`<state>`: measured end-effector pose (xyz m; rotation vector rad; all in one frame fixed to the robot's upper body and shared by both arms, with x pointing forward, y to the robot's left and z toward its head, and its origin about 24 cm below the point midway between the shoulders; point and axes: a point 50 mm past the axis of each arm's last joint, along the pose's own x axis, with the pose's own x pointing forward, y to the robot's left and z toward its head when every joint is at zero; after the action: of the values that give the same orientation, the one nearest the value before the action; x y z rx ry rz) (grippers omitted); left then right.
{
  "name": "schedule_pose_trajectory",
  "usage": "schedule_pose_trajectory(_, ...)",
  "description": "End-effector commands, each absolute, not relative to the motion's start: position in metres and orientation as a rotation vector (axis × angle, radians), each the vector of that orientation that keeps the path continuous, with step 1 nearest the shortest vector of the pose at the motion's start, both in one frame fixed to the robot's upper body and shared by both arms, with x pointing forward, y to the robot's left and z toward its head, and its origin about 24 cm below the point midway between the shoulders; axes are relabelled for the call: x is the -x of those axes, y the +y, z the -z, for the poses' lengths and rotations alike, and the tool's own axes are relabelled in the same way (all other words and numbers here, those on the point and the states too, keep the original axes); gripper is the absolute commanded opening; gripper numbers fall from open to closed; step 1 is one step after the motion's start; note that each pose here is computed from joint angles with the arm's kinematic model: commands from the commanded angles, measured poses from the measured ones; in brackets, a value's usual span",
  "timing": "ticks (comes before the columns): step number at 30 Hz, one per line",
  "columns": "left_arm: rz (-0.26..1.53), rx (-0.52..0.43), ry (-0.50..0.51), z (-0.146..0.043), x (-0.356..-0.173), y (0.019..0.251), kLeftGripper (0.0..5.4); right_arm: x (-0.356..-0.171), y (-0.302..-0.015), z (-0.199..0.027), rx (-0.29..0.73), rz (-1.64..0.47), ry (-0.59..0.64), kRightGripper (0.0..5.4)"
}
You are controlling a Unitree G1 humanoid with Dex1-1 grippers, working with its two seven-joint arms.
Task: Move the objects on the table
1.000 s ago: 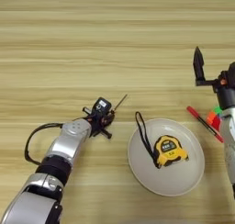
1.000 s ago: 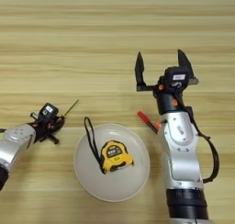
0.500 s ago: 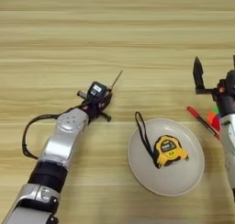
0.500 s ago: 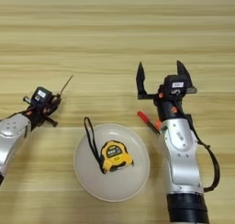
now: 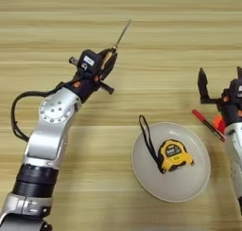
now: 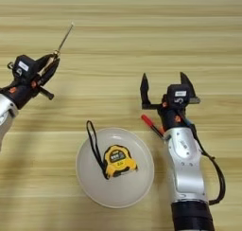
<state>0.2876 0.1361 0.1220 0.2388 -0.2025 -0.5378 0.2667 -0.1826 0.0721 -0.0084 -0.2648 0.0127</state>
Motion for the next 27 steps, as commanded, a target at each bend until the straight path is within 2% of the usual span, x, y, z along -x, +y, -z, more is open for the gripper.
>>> schedule_pose_trajectory(1,0.624,-0.258,-0.236,-0.127,-0.280,0.134,0.83,-0.266,-0.180,-0.071,0.014,-0.028,-0.273,5.40)
schedule_pose_trajectory(10,0.710,-0.269,-0.228,-0.121,-0.281,0.134,0.83,-0.265,-0.175,-0.090,0.006,-0.088,-0.366,5.40)
schedule_pose_trajectory(18,0.749,-0.284,-0.201,-0.113,-0.286,0.131,0.83,-0.256,-0.159,-0.103,-0.027,-0.189,-0.432,5.40)
schedule_pose_trajectory(27,0.823,-0.303,-0.195,-0.105,-0.288,0.117,0.83,-0.250,-0.149,-0.111,-0.039,-0.264,-0.464,5.40)
